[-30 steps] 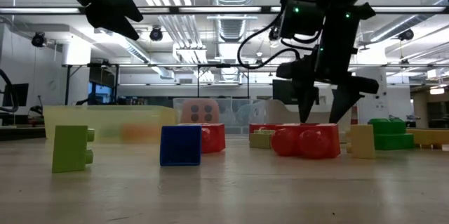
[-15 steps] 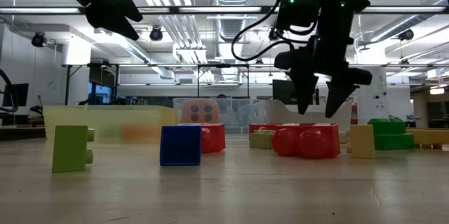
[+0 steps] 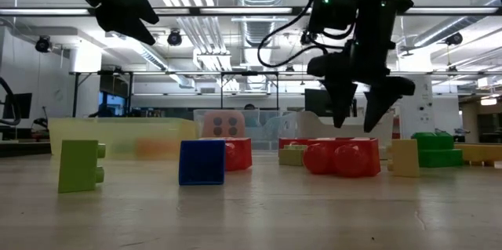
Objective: Pick & Place Toys
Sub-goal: Put the orange deck of cards into the white bin
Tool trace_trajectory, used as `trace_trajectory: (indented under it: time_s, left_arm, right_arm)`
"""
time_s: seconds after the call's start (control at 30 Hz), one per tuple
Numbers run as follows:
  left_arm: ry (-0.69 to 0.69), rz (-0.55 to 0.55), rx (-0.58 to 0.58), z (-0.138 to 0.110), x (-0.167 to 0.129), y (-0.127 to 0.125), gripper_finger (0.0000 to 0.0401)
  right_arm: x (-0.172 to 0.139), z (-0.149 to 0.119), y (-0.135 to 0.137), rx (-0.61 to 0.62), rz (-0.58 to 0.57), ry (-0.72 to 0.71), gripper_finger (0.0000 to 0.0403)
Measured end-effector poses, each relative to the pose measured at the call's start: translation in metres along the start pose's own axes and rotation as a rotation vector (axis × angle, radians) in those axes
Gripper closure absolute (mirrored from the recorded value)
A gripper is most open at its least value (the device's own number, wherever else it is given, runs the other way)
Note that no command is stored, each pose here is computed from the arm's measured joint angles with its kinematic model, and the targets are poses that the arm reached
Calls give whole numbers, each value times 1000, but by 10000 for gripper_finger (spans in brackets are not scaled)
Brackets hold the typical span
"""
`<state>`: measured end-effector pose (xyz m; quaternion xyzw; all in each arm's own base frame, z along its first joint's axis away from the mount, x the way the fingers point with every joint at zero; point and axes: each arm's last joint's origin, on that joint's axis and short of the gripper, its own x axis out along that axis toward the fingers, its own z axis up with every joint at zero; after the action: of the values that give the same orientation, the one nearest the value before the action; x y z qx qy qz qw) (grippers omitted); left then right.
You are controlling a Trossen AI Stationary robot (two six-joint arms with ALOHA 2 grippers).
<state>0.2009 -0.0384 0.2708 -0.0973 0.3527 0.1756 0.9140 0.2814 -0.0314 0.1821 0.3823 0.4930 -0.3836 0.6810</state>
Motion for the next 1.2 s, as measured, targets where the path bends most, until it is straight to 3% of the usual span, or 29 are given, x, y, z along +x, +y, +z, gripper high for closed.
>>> trace_trajectory:
  time_s: [0.1, 0.6, 0.87, 0.97, 1.07, 1.2]
  left_arm:
    - [0, 0, 0, 0, 0, 0, 34]
    - [0, -1, 0, 0, 0, 0, 34]
    - [0, -1, 0, 0, 0, 0, 34]
    - [0, -1, 0, 0, 0, 0, 34]
    - [0, -1, 0, 0, 0, 0, 34]
    - [1, -2, 0, 0, 0, 0, 34]
  right_arm:
    - [-3, 0, 3, -24, 8, -15, 90]
    - [1, -3, -2, 160, -39, -49, 90]
    - [4, -6, -5, 163, -59, -45, 88]
    - [5, -6, -5, 167, -61, -46, 71]
    - [5, -7, -9, 251, -84, -22, 40]
    - [6, -9, -10, 192, -103, -11, 14]
